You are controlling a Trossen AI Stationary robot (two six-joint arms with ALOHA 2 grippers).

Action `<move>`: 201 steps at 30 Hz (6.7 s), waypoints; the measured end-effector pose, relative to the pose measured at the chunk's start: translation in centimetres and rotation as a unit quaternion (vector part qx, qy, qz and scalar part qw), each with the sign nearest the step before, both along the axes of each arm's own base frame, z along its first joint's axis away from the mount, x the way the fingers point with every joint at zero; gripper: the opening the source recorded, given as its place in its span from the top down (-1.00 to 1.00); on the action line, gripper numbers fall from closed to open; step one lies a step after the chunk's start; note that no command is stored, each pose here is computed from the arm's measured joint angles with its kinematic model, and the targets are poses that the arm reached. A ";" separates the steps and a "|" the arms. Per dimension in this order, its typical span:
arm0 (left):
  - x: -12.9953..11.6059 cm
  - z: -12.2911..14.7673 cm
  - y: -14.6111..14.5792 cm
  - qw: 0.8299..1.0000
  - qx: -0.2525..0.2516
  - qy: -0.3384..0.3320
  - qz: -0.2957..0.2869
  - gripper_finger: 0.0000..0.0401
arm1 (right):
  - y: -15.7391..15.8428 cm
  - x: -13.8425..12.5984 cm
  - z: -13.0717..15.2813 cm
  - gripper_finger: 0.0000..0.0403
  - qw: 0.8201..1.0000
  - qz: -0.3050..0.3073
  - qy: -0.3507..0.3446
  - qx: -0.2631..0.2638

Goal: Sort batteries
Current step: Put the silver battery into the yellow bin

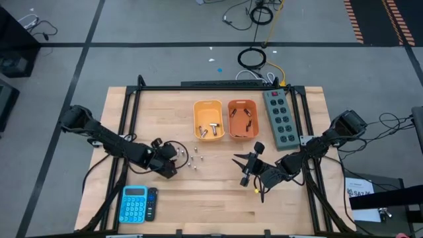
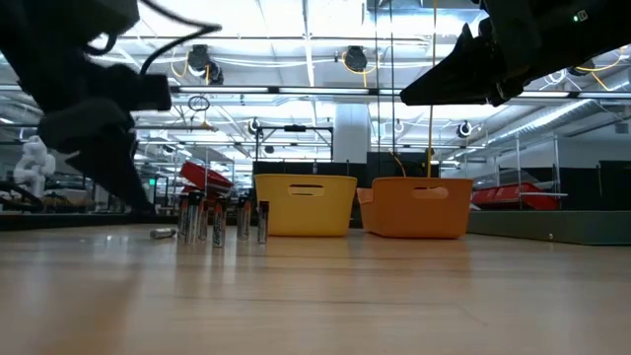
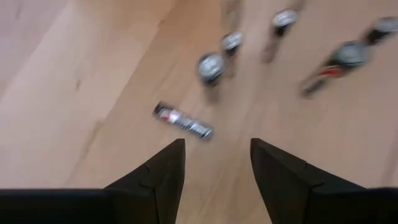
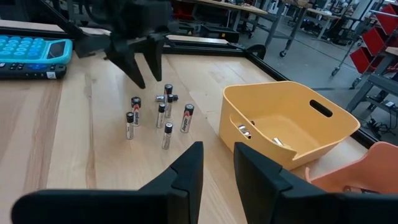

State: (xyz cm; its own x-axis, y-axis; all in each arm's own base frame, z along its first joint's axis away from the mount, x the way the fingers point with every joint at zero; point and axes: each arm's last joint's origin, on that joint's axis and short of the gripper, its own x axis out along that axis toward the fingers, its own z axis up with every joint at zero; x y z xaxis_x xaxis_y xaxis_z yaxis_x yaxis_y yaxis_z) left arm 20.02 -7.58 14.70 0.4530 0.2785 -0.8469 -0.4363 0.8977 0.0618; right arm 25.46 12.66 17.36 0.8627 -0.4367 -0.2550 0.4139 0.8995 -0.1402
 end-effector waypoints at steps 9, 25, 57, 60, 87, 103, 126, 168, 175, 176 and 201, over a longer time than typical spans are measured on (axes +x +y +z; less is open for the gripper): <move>0.7 0.1 0.5 0.993 0.025 -0.003 -0.119 0.05 | 0.0 0.0 0.0 0.61 1.000 0.009 0.003 0.002; 0.4 -0.6 1.6 0.994 0.018 0.017 -0.107 0.05 | 0.3 0.1 -0.1 0.61 0.998 0.060 0.018 0.016; 1.6 -0.2 2.9 0.990 0.021 -0.006 -0.138 0.05 | 0.5 0.0 -0.1 0.61 0.998 0.055 0.007 0.043; 1.9 -0.1 3.0 0.990 0.023 -0.018 -0.140 0.05 | 0.5 0.0 -0.1 0.61 0.998 0.055 0.007 0.043; 2.5 0.2 4.1 0.987 0.029 -0.031 -0.152 0.05 | 0.5 0.0 -0.1 0.61 0.998 0.054 0.007 0.043; 2.5 0.1 4.6 0.977 0.022 -0.015 -0.210 0.05 | 0.5 0.0 -0.1 0.61 0.998 0.054 0.007 0.043; 2.7 0.0 6.4 0.965 -0.005 -0.011 -0.262 0.05 | 0.5 0.0 -0.1 0.61 0.998 0.054 0.007 0.042; 2.6 0.3 5.5 0.940 -0.182 -0.025 -0.287 0.73 | 0.5 0.0 -0.1 0.61 0.998 0.053 0.006 0.045; 3.5 3.3 5.7 0.914 -0.198 -0.104 -0.340 0.73 | 0.5 0.0 -0.1 0.61 0.998 0.053 0.005 0.046; 3.6 3.8 5.8 0.906 -0.206 -0.125 -0.349 0.73 | 0.5 0.0 -0.1 0.61 0.998 0.053 0.006 0.045; 7.9 5.8 13.7 0.923 0.069 -0.346 -0.152 0.15 | 0.5 0.0 -0.1 0.61 0.998 0.057 0.007 0.037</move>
